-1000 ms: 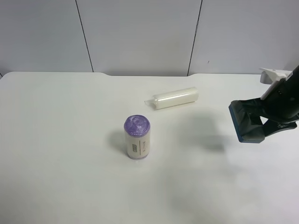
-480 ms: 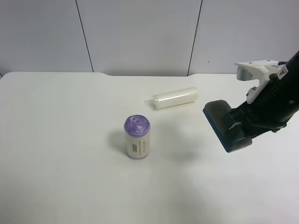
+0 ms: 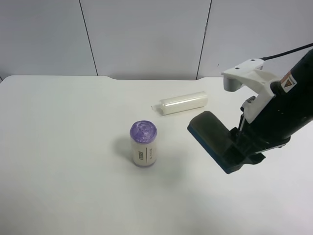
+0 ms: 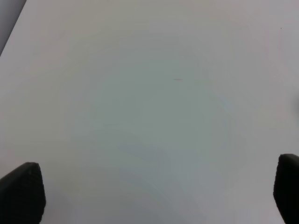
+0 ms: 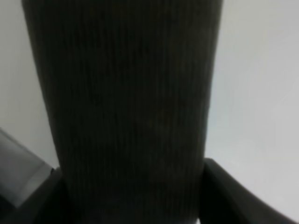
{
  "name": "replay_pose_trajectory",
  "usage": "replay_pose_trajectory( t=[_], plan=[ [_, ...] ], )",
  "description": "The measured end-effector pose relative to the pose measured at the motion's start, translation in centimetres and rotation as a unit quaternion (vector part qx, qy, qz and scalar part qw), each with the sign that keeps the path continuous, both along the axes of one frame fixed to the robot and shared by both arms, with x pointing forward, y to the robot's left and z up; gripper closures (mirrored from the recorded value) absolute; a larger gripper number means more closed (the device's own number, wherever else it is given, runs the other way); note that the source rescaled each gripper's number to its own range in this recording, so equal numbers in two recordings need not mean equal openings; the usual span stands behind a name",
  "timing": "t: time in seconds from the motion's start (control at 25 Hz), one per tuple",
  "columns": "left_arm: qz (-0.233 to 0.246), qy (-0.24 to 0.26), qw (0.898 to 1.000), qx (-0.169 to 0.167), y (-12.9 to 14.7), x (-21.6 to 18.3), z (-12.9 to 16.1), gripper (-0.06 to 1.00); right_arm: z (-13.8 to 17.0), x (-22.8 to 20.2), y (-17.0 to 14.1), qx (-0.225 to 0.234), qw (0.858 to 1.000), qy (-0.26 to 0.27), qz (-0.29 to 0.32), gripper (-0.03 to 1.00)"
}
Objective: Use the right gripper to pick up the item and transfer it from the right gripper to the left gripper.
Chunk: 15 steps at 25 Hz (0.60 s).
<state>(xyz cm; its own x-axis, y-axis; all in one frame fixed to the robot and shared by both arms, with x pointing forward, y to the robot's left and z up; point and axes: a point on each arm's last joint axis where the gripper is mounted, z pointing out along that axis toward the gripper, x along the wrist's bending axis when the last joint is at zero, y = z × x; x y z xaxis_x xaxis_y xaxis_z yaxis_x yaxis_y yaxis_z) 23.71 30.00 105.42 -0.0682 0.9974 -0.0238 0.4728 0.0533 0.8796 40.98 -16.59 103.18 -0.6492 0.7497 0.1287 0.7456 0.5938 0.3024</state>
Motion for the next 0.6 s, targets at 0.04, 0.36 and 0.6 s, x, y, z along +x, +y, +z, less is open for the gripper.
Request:
replay_pose_trajectory(
  t=[0.04, 0.36, 0.6],
  plan=[
    [-0.001, 0.012, 1.0, -0.002, 0.0, 0.3, 0.1, -0.06, 0.0, -0.2, 0.4, 0.001, 1.0, -0.007, 0.016, 0.95],
    [-0.047, 0.118, 0.989, -0.077, -1.2, 3.5, 2.3, -0.06, 0.2, -1.6, 2.8, 0.008, 0.992, -0.057, 0.109, 0.95],
    [-0.122, 0.17, 0.965, -0.157, -2.9, 6.1, 3.4, -0.06, 0.4, -1.4, 3.2, 0.021, 0.988, -0.08, 0.131, 0.95]
  ],
)
